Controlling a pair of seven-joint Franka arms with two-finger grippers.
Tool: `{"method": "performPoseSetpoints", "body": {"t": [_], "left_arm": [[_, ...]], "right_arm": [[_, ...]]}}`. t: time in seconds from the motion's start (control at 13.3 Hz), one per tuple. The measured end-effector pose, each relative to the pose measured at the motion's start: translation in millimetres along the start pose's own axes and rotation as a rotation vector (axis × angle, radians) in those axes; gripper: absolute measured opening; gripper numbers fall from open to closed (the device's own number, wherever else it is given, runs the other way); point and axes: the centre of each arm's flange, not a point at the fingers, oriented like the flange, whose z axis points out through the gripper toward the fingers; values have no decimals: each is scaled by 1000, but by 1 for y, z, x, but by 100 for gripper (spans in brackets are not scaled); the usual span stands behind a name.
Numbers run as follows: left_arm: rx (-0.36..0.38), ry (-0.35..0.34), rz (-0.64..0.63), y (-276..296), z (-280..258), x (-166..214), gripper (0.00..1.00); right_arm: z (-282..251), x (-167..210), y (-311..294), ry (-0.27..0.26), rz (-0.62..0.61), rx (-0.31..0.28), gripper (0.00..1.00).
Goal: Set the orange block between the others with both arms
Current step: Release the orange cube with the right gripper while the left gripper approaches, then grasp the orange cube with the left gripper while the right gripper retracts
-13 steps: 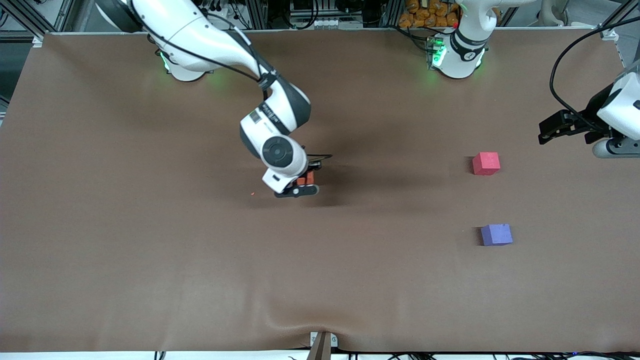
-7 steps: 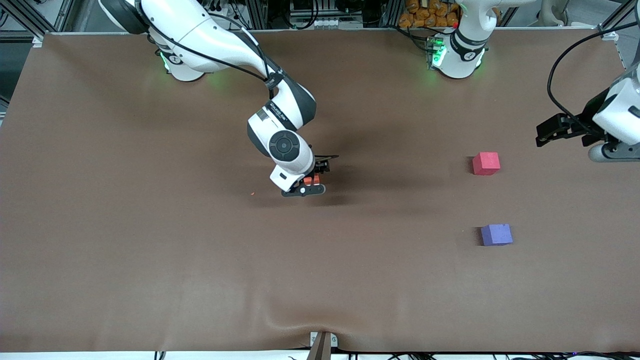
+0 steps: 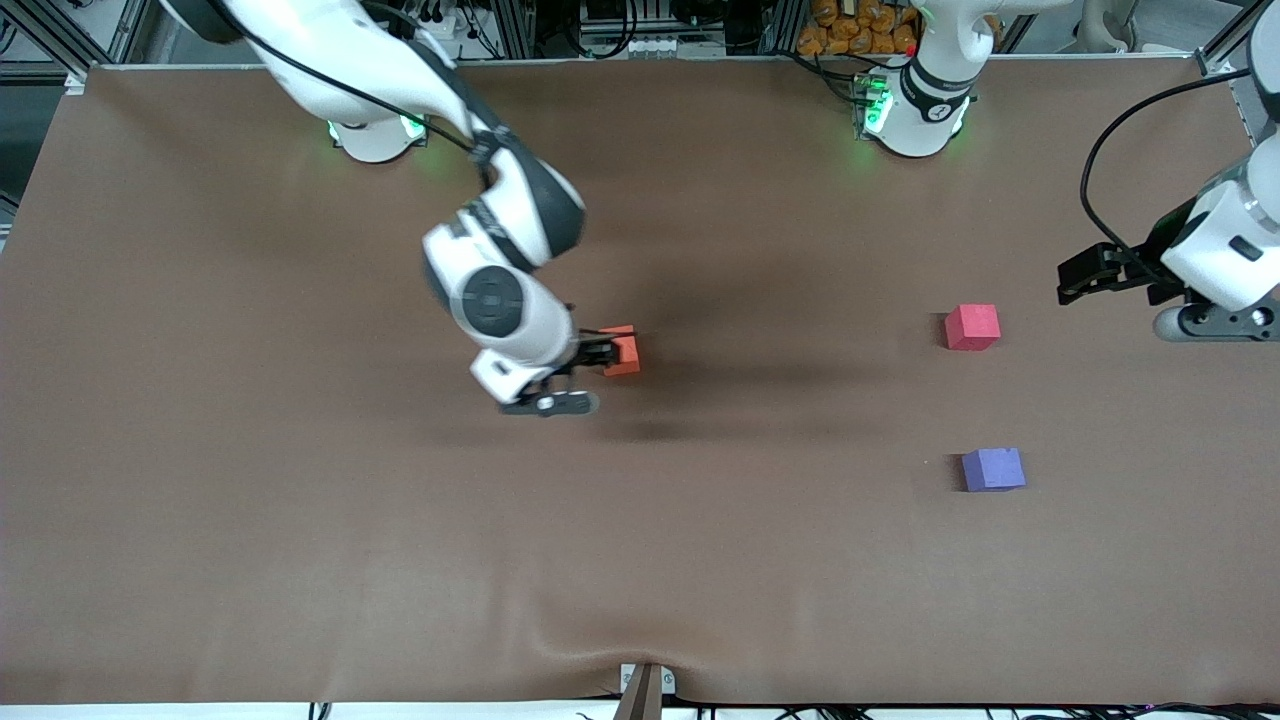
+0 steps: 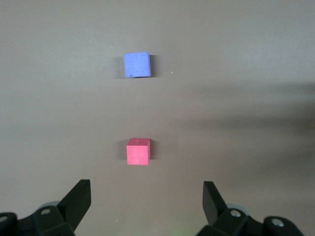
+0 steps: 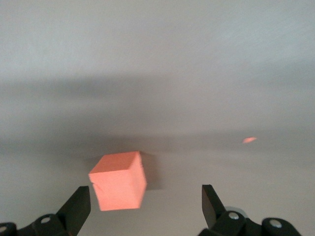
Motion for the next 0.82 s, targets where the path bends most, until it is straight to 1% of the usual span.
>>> {"method": "performPoseSetpoints", "body": {"t": [0.15,0.22,0.38,0.45,0.6,0.75,0.82], "left_arm": [[0,5,55,36,21,15,100],[2,2,87,68,34,20,100],[10,-13,123,145,59,19,100],[12,-9,117,183,71,16,100],[12,1,62,245,93,8,100],[9,9,3,299,121,-1,100],[6,13,-31,328,138,-8,100]], "right_arm": [[-50,13,50,21,-8,-32,100],[-71,20,81,23,-22,-40,100],[-109,32,151,34,-46,-43,100],[-127,35,187,39,-53,-44,100],[-165,35,251,58,-71,-45,100],[-200,27,303,85,-94,-47,100],[-214,19,320,85,-95,-50,100]]}}
